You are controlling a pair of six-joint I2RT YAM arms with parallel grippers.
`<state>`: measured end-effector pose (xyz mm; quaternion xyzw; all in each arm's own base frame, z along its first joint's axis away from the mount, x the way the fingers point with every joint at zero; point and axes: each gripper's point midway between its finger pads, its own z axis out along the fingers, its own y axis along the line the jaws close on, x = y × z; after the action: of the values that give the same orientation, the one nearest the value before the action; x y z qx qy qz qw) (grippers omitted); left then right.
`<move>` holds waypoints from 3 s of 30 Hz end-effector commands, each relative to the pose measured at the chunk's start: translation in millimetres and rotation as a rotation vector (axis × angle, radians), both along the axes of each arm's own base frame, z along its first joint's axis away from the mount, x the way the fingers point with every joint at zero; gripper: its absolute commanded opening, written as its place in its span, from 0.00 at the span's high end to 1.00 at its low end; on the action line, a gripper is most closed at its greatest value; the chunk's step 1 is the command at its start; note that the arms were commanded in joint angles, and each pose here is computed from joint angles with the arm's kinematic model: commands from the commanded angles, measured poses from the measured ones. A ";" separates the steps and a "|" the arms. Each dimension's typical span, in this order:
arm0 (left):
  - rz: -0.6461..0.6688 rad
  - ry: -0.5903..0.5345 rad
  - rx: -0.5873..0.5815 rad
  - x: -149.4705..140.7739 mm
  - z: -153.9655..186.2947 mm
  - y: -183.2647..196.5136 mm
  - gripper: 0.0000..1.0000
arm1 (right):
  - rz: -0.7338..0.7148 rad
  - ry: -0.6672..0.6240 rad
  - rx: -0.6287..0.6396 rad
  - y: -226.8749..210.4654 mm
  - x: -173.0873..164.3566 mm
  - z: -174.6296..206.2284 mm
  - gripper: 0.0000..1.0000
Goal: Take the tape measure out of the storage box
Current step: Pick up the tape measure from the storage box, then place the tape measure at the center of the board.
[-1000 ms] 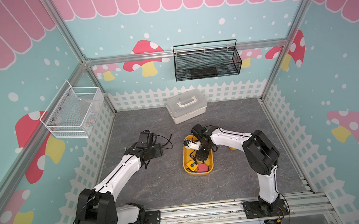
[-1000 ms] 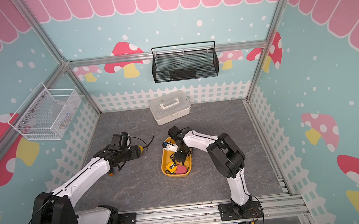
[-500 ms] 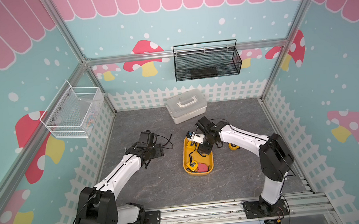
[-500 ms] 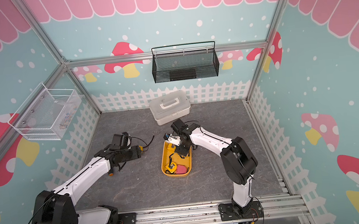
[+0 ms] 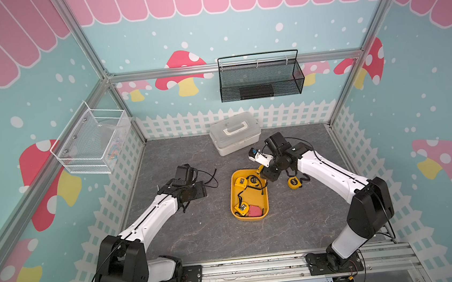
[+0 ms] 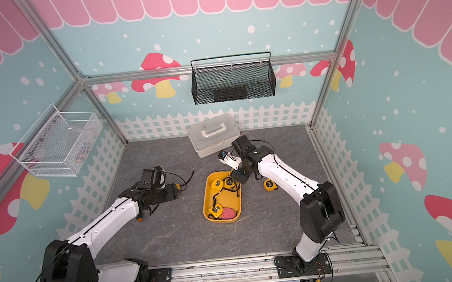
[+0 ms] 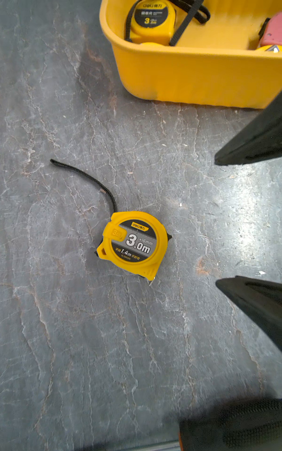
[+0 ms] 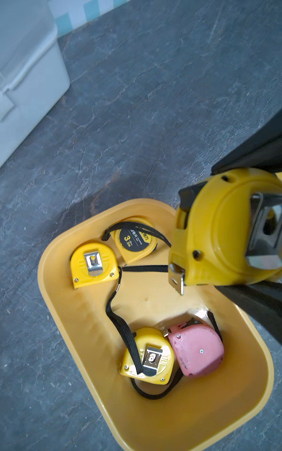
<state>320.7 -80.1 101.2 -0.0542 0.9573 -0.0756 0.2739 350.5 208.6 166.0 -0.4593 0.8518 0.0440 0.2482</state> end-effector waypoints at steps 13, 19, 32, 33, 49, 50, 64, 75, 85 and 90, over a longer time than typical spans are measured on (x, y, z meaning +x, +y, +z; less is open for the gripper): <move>-0.020 -0.003 -0.029 3.5 -0.7 -6.3 0.26 | -0.264 0.044 -0.047 -84.4 -0.5 -11.9 0.46; -0.027 -0.015 -0.033 5.6 1.1 -7.6 0.26 | -0.344 0.114 -0.075 -101.0 -10.5 -37.7 0.46; -0.032 -0.018 -0.027 12.6 -1.1 -8.8 0.26 | -0.563 0.252 -0.105 -143.4 -39.6 -87.9 0.47; -0.034 -0.017 -0.025 13.7 -1.2 -9.1 0.26 | -0.579 0.258 -0.106 -146.4 -42.1 -90.1 0.46; -0.056 0.001 -0.048 27.9 -7.2 -18.8 0.26 | -0.744 0.306 -0.181 -194.7 -43.4 -118.0 0.47; -0.058 0.001 -0.047 27.8 -7.4 -19.1 0.26 | -0.753 0.307 -0.181 -197.5 -42.7 -118.7 0.47; -0.063 0.015 -0.041 26.3 -16.2 -18.4 0.25 | -0.833 0.341 -0.218 -233.1 -42.9 -133.2 0.46; -0.068 0.009 -0.046 25.5 -13.9 -19.1 0.25 | -0.845 0.373 -0.196 -235.8 -42.0 -143.4 0.46; -0.070 0.012 -0.051 22.9 -14.7 -19.4 0.25 | -0.843 0.402 -0.183 -234.0 -42.5 -149.8 0.42; -0.071 0.007 -0.057 23.4 -12.7 -20.3 0.24 | -0.838 0.404 -0.166 -231.2 -41.3 -148.7 0.38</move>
<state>341.1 -98.7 80.3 -0.0328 0.9618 -0.1029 0.2517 312.1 -24.8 23.6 -0.0764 0.9945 -0.0527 0.0490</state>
